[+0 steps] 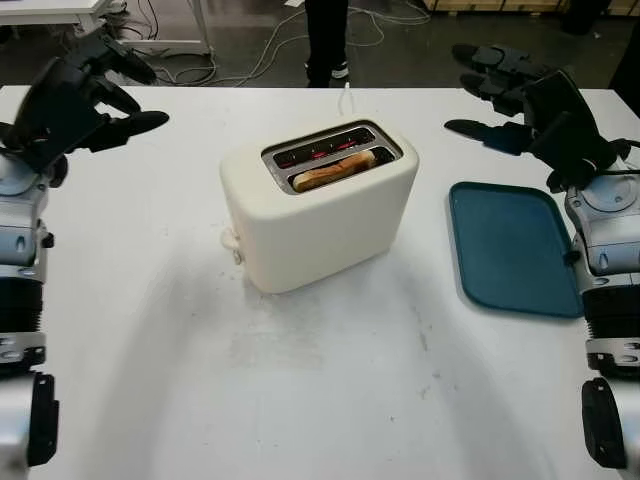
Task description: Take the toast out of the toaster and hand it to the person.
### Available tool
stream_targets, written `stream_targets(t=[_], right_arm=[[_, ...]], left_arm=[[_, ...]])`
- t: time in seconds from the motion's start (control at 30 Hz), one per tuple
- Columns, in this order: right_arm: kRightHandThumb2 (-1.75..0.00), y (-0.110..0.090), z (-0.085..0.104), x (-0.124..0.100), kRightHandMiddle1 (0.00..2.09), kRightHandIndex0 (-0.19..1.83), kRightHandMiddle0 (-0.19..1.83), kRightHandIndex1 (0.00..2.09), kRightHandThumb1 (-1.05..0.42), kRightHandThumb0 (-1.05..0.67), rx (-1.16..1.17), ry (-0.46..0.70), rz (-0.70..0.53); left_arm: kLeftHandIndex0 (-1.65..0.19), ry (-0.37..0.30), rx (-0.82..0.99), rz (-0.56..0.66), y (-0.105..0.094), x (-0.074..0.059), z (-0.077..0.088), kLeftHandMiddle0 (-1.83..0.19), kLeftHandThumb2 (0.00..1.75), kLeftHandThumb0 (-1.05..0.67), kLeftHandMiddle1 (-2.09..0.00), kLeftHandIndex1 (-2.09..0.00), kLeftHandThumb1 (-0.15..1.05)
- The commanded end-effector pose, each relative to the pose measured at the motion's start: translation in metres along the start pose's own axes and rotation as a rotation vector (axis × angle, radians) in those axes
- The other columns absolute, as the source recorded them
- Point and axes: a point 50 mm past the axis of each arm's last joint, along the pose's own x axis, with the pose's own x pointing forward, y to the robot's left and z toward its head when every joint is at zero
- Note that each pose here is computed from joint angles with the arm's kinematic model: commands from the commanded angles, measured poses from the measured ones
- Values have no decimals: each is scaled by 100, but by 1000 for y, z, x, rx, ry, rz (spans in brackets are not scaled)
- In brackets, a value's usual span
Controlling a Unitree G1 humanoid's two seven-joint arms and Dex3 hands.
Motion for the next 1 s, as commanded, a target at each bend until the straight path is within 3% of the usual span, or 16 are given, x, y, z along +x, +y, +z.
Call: stream_targets(t=[0.0,0.23,0.47,0.63,0.97], right_arm=[[0,2,0,-1,0,40,40,1,-89,-36,-9,-2,8],[0,4,1,2,0,37,37,0,-89,-32,23,-7,26],[0,4,1,2,0,35,35,0,-90,-27,31,-18,13],[0,3,0,0,2,39,40,2,-90,-38,-5,-20,1],[0,3,2,1,1,39,40,2,-89,-37,1,-29,-4]], left_arm=[[-17,-34,23,9,1,4,7,-11,2,-105,-174,-163,89],[-16,-62,86,-19,1,10,11,-14,6,-105,-175,-166,92],[-26,-79,54,-46,-6,10,11,-24,4,-105,-168,-156,92],[-25,-70,48,-52,-9,8,9,-22,4,-105,-169,-157,92],[-22,-37,22,-54,-9,5,3,-17,2,-105,-173,-160,91]])
